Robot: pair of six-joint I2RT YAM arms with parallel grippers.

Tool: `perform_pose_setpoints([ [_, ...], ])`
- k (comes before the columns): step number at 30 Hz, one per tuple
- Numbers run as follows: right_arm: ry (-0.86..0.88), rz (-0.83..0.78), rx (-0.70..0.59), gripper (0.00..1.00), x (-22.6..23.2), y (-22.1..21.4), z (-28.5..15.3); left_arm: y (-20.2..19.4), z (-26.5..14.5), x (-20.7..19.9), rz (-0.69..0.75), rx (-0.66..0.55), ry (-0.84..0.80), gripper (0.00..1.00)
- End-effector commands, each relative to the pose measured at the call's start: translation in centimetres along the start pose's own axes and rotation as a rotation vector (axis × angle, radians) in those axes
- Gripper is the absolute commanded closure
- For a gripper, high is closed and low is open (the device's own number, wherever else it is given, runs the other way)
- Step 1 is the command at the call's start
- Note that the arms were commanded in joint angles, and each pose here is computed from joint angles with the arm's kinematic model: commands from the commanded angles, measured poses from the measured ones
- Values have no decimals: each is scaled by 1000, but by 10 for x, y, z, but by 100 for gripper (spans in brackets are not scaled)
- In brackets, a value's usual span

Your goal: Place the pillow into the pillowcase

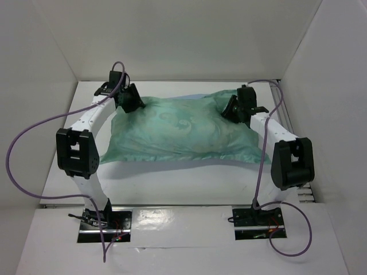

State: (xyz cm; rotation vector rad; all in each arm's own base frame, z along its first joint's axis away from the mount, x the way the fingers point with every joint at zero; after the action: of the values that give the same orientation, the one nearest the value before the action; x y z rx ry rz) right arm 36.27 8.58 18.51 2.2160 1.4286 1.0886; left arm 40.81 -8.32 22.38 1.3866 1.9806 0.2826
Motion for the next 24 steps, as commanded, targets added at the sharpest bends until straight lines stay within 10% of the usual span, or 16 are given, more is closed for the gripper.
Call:
perform_pose_setpoints([
  [1,21,-4,-31,60,20,7,10,20,8,-5,35,-49,4,45],
  [9,134,-26,-152,47,63,59,-43,45,-51,-15,50,-164,-17,42],
  [14,123,-72,-277,1,72,85,-112,62,-119,-28,93,-286,-106,16],
  [24,-446,-88,-388,0,-6,67,-189,41,-212,-36,160,-426,-160,10],
])
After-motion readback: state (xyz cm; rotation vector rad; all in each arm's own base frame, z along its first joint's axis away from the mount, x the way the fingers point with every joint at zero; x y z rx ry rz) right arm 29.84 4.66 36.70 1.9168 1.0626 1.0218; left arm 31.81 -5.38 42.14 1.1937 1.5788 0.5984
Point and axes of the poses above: each gripper's point midway between its finger pads, its own z axis out along the fingers, its own x axis along the line the jaws close on, y = z × x, the point moved 9 cm from there along -z, back along the fingers, and after that the axes turned 2 degrees about z, right-handed, at the moved point
